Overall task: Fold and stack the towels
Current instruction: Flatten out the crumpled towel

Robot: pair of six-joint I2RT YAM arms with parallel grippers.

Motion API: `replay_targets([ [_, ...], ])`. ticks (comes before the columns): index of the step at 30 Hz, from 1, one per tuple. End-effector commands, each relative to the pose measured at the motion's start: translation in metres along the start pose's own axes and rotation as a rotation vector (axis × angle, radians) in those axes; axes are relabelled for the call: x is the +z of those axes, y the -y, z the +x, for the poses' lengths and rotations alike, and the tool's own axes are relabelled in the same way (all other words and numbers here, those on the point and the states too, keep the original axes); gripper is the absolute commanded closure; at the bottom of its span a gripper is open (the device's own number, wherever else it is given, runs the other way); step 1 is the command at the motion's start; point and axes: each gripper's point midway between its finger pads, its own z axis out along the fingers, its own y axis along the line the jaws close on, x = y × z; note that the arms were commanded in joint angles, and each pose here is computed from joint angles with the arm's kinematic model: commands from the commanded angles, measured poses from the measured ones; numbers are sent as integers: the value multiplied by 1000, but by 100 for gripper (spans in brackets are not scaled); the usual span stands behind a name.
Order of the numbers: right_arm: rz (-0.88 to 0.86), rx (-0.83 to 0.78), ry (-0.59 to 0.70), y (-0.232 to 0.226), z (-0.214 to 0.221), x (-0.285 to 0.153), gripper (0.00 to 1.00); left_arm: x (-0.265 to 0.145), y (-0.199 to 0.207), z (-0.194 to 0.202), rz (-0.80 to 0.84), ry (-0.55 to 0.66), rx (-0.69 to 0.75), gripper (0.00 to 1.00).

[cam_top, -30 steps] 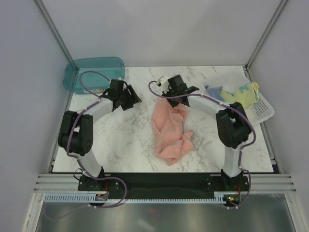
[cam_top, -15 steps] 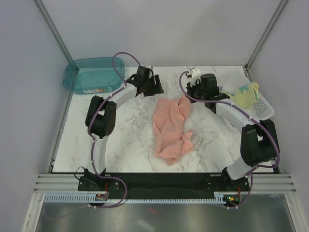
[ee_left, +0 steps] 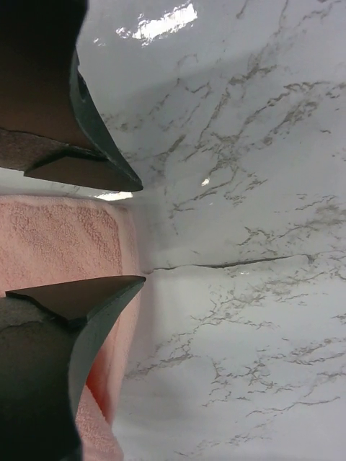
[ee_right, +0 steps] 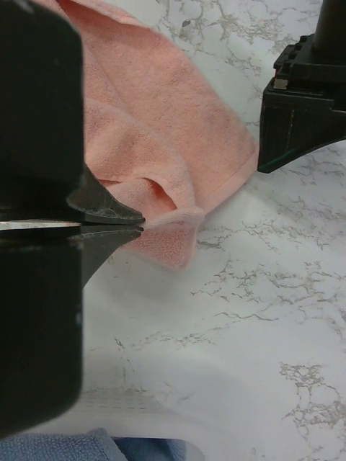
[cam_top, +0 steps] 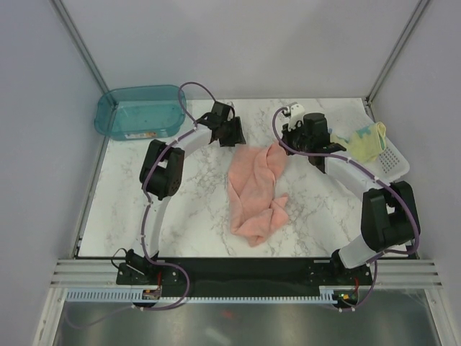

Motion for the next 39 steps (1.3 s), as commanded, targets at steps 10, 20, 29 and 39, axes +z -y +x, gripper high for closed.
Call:
replay_targets([
  [10, -99, 168, 121, -29, -12, -7, 100, -35, 7, 18, 83, -53, 20, 98],
  [20, -107, 147, 241, -36, -27, -29, 100, -159, -18, -16, 13, 150, 38, 98],
  [29, 208, 415, 75, 10, -46, -16, 50, -159, -26, 26, 9, 66, -27, 98],
  [39, 288, 567, -69, -43, -38, 37, 46, -143, -29, 51, -24, 22, -50, 98],
])
